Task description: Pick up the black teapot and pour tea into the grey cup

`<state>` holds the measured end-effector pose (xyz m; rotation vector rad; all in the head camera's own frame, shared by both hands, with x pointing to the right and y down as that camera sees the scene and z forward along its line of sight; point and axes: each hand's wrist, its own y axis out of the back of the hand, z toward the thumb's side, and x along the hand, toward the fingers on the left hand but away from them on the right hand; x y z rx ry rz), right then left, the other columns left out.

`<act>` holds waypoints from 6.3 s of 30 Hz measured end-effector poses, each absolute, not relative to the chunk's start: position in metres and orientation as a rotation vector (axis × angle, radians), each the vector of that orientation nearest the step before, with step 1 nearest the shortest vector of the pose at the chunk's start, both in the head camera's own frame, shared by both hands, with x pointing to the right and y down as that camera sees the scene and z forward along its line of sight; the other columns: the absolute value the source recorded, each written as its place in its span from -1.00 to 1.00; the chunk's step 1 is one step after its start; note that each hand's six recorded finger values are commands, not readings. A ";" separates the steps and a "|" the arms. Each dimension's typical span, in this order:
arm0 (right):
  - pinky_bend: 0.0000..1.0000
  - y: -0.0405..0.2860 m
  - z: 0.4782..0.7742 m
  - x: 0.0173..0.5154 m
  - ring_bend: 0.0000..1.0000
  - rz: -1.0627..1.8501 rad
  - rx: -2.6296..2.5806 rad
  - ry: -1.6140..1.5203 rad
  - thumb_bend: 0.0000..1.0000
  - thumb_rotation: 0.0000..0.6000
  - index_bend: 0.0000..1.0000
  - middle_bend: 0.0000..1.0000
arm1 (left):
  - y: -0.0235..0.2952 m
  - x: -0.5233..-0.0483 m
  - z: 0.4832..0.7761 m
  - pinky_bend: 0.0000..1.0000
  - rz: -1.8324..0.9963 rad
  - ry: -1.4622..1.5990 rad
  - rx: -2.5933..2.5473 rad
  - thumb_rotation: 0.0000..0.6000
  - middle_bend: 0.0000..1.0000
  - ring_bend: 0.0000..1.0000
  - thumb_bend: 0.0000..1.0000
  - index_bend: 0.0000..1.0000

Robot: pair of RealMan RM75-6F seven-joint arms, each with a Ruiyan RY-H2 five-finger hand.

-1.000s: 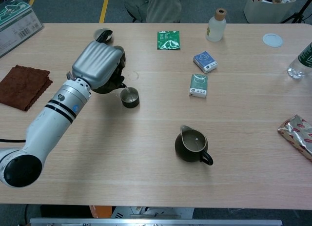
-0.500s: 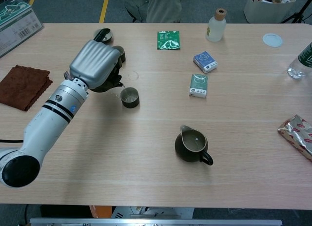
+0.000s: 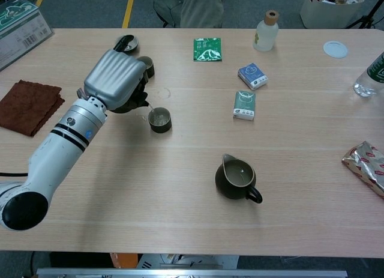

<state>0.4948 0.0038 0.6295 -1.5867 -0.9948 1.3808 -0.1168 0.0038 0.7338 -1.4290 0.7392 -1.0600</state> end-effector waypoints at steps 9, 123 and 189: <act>-0.35 0.004 0.631 0.495 -0.42 1.386 -1.584 -0.992 -0.38 1.00 0.06 -0.23 | 0.003 -0.118 0.735 -1.00 -1.068 0.745 -1.440 1.00 0.96 0.53 -0.28 0.78; -0.35 0.009 0.635 0.493 -0.42 1.406 -1.598 -1.009 -0.38 1.00 0.06 -0.23 | -0.007 -0.232 0.772 -1.00 -1.359 1.173 -1.852 0.70 0.10 -0.22 -0.28 -0.11; -0.35 0.042 0.616 0.518 -0.42 1.396 -1.538 -1.128 -0.38 1.00 0.06 -0.22 | 0.089 -0.341 0.650 -1.00 -1.221 1.279 -1.641 1.00 -0.50 -0.71 -0.28 -0.52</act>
